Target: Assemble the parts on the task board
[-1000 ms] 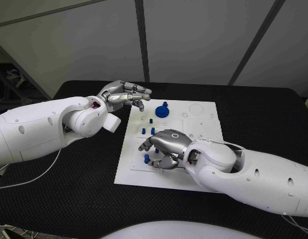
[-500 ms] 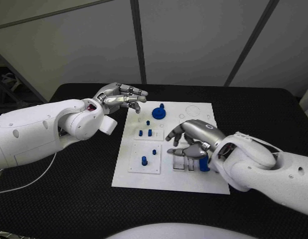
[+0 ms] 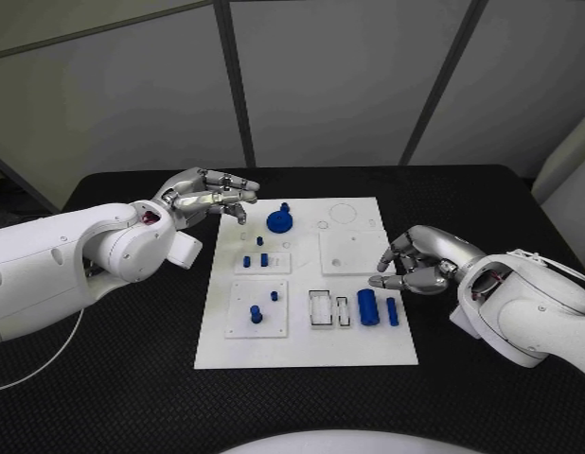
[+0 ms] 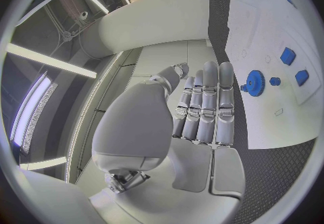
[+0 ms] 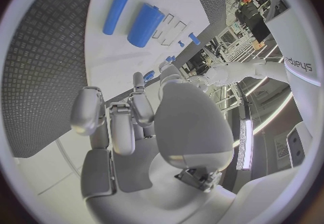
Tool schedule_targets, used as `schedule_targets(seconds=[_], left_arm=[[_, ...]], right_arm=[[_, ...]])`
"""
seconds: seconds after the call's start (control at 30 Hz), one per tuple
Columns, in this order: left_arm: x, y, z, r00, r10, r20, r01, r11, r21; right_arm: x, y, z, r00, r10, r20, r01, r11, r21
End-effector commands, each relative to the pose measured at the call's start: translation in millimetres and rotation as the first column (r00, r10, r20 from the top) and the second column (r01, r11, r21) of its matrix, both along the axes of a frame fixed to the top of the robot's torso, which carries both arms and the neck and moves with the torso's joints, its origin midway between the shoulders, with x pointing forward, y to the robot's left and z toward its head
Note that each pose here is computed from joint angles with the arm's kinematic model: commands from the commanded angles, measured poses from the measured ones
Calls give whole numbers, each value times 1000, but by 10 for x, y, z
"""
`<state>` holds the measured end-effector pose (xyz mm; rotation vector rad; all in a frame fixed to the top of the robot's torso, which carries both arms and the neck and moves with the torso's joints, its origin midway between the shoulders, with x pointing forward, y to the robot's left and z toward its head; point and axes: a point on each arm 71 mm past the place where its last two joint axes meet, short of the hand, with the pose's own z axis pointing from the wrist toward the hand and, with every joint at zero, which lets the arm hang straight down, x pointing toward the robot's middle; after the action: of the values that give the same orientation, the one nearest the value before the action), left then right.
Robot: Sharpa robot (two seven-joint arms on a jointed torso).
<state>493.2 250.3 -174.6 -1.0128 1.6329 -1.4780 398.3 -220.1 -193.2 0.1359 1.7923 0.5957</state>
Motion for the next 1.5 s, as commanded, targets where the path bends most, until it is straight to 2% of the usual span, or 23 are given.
schedule_targets(seconds=[0.03, 0.3, 0.87, 1.5], left_arm=[[0, -2, 3, 1000, -6, -1, 6, 1000, -5], [-5, -3, -13, 1000, -8, -5, 8, 1000, -5], [-10, 6, -21, 1000, -8, -8, 8, 1000, -4], [-18, 10, -25, 1000, -11, -13, 11, 1000, -3]], right_arm=[[-27, -24, -8, 1000, -23, -10, 22, 998, -56], [-99, -6, -64, 999, -18, -44, 14, 995, -96], [-155, 112, -313, 992, 1, -127, -22, 986, -167], [-94, 215, -500, 988, 2, -153, -32, 980, -194]])
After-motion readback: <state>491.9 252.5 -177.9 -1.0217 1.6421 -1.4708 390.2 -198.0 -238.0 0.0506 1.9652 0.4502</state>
